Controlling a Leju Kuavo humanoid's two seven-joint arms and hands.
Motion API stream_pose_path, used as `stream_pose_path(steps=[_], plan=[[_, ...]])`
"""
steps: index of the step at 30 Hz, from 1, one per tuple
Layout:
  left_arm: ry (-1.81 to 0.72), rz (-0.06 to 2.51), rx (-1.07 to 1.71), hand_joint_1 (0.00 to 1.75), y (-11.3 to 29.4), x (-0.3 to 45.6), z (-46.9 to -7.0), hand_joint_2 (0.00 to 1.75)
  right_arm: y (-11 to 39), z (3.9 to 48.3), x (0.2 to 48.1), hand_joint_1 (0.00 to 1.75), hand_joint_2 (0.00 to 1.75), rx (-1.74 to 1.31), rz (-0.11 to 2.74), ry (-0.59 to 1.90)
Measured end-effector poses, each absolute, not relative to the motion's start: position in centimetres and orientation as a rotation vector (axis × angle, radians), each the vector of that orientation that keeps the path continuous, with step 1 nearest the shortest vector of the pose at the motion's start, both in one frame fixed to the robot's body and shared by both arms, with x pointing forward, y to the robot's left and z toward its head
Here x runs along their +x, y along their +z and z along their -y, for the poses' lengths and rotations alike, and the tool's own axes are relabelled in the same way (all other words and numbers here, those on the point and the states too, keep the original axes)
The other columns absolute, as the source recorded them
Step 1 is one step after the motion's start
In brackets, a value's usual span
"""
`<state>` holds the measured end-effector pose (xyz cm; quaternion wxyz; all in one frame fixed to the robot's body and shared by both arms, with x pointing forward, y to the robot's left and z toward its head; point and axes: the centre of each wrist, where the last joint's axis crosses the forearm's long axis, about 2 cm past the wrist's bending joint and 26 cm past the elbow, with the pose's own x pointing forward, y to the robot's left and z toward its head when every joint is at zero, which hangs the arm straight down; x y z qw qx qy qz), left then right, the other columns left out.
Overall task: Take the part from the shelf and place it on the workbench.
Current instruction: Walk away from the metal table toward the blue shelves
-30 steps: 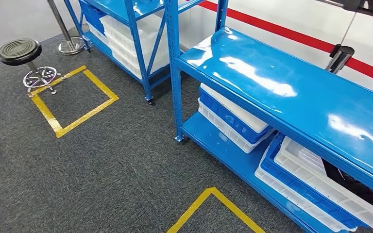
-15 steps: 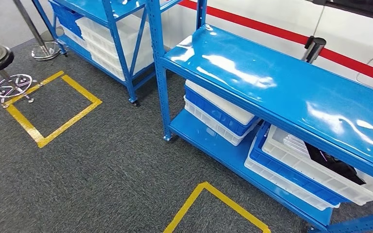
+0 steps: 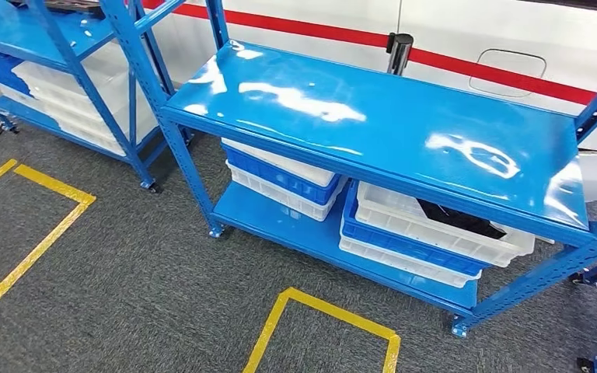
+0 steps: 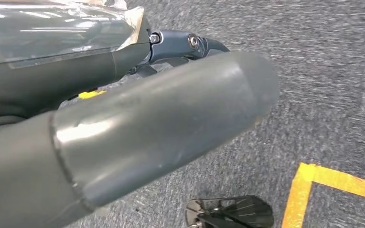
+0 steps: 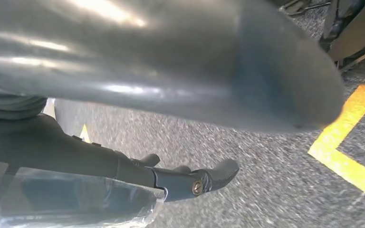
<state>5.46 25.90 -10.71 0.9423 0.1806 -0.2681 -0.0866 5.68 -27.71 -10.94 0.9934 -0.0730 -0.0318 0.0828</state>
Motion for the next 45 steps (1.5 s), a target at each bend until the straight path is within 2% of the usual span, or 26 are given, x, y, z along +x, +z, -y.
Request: stream_pose_path(steps=[45], plan=[[-0.176, 0.542, 0.354, 0.00, -10.65, 5.66, -25.43, 0.00, -10.96, 28.01, 5.63, 0.00, 0.00, -0.162, 0.061, 0.171]])
